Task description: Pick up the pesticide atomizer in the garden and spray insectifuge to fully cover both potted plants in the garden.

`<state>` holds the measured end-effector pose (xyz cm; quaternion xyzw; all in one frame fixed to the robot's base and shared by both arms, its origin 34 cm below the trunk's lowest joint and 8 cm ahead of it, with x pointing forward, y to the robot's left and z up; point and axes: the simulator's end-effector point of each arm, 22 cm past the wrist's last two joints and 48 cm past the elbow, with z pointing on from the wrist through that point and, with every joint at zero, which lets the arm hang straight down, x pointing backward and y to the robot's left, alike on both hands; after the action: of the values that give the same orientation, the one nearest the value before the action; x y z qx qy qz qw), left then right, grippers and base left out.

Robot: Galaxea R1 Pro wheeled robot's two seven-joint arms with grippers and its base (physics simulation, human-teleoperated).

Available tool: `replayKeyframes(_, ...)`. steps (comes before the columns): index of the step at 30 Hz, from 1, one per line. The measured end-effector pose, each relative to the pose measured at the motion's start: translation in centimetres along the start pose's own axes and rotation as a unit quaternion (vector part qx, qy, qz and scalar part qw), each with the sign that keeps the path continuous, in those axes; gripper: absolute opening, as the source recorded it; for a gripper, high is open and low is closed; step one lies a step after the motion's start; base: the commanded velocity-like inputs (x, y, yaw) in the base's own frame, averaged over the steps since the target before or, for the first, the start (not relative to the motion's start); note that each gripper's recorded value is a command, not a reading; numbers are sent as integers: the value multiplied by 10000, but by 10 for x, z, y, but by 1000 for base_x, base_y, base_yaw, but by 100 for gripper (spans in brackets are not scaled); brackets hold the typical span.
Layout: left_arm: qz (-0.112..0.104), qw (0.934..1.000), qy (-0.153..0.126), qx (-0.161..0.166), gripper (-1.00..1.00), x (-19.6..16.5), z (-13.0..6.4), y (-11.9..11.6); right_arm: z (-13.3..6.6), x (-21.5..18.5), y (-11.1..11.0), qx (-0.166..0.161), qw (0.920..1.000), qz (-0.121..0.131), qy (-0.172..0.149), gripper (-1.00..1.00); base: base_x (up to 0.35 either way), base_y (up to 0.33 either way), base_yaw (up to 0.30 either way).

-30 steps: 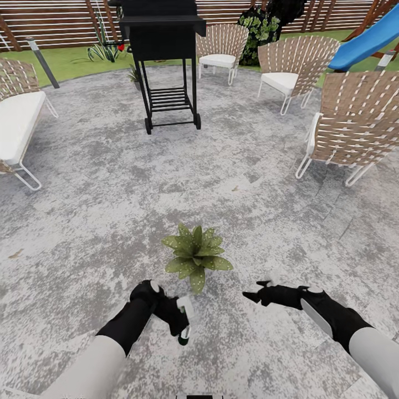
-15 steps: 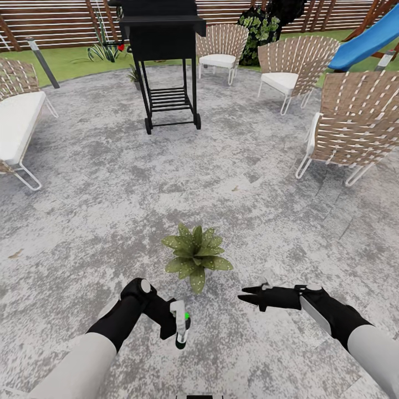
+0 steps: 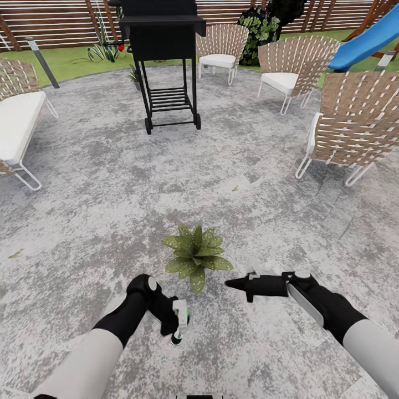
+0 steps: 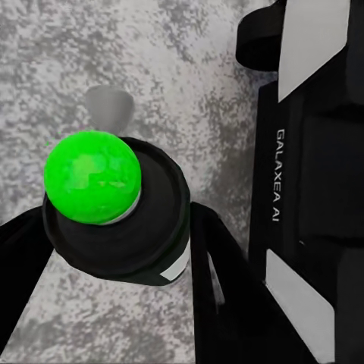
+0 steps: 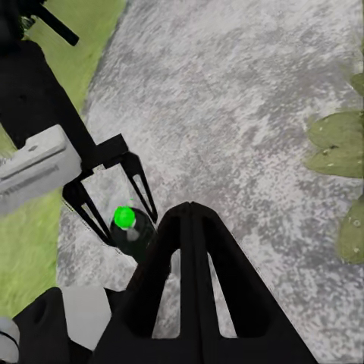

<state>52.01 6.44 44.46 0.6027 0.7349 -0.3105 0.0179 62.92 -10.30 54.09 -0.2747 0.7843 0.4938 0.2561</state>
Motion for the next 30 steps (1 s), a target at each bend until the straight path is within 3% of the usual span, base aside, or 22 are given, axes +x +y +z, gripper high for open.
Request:
replayKeyframes(3,74,9999,-37,-102,-100,-11,-8,11,3,6,5,-25,9993,-200,306,-100,0,0,0)
replayKeyframes(7,140,9997,-60,-212,-100,-19,-19,23,3,11,4,0,9985,-303,459,-100,0,0,0)
replayKeyframes(13,250,9993,-209,-178,-100,-44,-16,20,3,12,4,0,9984,-311,474,-100,0,0,0)
replayKeyframes(18,350,9989,-271,-178,-100,-60,-22,24,7,7,15,-92,9980,-145,610,-100,0,0,0)
replayKeyframes(21,395,9992,-91,-52,-100,-55,-26,21,9,3,19,-138,9978,-170,625,-100,0,0,0)
replayKeyframes(24,200,9994,268,36,-100,-47,-31,20,8,11,16,-70,9961,-308,827,-100,0,0,0)
replayKeyframes(26,198,9993,313,40,-100,-51,-37,20,6,21,11,23,9932,-467,1062,-100,0,0,0)
replayKeyframes(30,251,9992,295,68,-100,-57,-46,19,5,25,9,62,9919,-529,1153,-100,0,0,0)
